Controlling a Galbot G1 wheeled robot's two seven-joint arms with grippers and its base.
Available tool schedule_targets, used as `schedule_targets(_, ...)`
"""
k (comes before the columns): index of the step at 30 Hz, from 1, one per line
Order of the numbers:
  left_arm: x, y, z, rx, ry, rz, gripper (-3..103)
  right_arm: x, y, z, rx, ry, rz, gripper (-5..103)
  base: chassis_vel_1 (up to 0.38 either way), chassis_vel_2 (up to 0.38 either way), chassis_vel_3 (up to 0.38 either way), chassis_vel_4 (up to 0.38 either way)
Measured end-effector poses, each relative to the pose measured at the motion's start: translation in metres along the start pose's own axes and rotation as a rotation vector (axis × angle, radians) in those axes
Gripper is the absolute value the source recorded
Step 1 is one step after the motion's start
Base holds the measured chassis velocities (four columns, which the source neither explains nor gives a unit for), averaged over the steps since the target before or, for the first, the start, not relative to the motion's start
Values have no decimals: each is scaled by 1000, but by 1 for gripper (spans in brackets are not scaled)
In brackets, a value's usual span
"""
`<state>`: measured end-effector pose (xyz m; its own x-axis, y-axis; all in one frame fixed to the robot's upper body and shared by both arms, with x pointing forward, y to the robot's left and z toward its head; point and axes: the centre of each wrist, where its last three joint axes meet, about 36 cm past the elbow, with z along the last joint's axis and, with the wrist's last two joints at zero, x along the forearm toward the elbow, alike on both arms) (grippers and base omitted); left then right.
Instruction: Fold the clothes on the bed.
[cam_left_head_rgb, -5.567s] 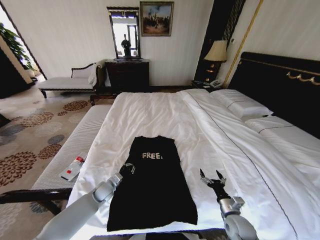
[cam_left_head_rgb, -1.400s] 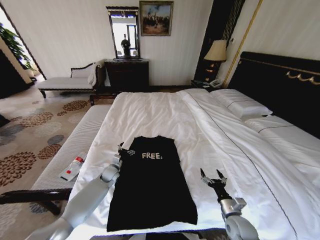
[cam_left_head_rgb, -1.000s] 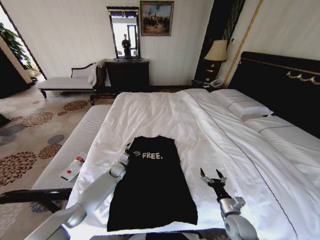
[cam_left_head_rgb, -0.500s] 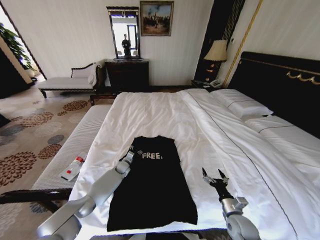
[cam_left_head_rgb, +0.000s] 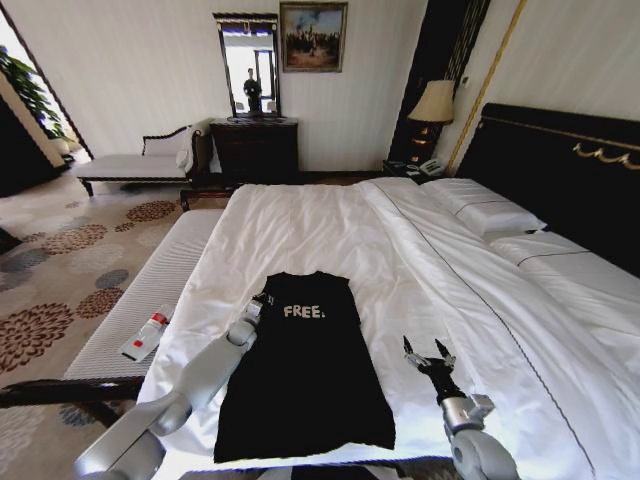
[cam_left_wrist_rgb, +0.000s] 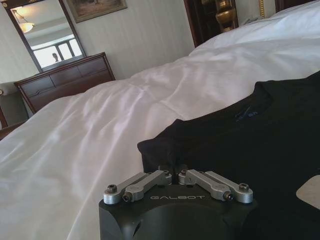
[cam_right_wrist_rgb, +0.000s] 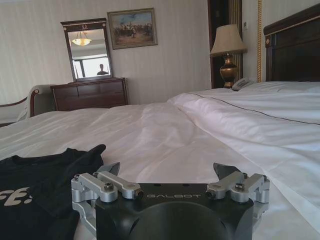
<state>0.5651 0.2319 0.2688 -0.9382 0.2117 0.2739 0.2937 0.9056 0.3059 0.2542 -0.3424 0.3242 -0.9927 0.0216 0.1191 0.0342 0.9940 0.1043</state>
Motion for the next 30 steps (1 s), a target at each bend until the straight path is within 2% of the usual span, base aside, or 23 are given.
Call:
schedule_targets(5, 0, 9, -1, -11, -5, -14, 1, 0, 0, -1, 0, -2, -1, 100, 0, 0, 0, 0)
schedule_targets(8, 0, 21, -5, -22, -13, -29, 1, 0, 0, -1, 1, -2, -2, 100, 0, 0, 0, 0)
schedule_targets(9, 1, 34, -9, -37, -21, -44, 1, 0, 0, -1, 2, -2, -3, 100, 0, 0, 0, 0)
schedule_targets(13, 0, 49, -13, -62, -27, -53, 1, -3, 2, -1, -1, -7, -9, 100, 0, 0, 0, 0)
schedule_targets(23, -14, 74, -27, -131, -27, -47, 1, -2, 2, -1, -1, -5, -11, 100, 0, 0, 0, 0)
schedule_targets(30, -20, 73, -24, -170, -7, -25, 1, -2, 0, -3, 1, -8, -8, 100, 0, 0, 0, 0)
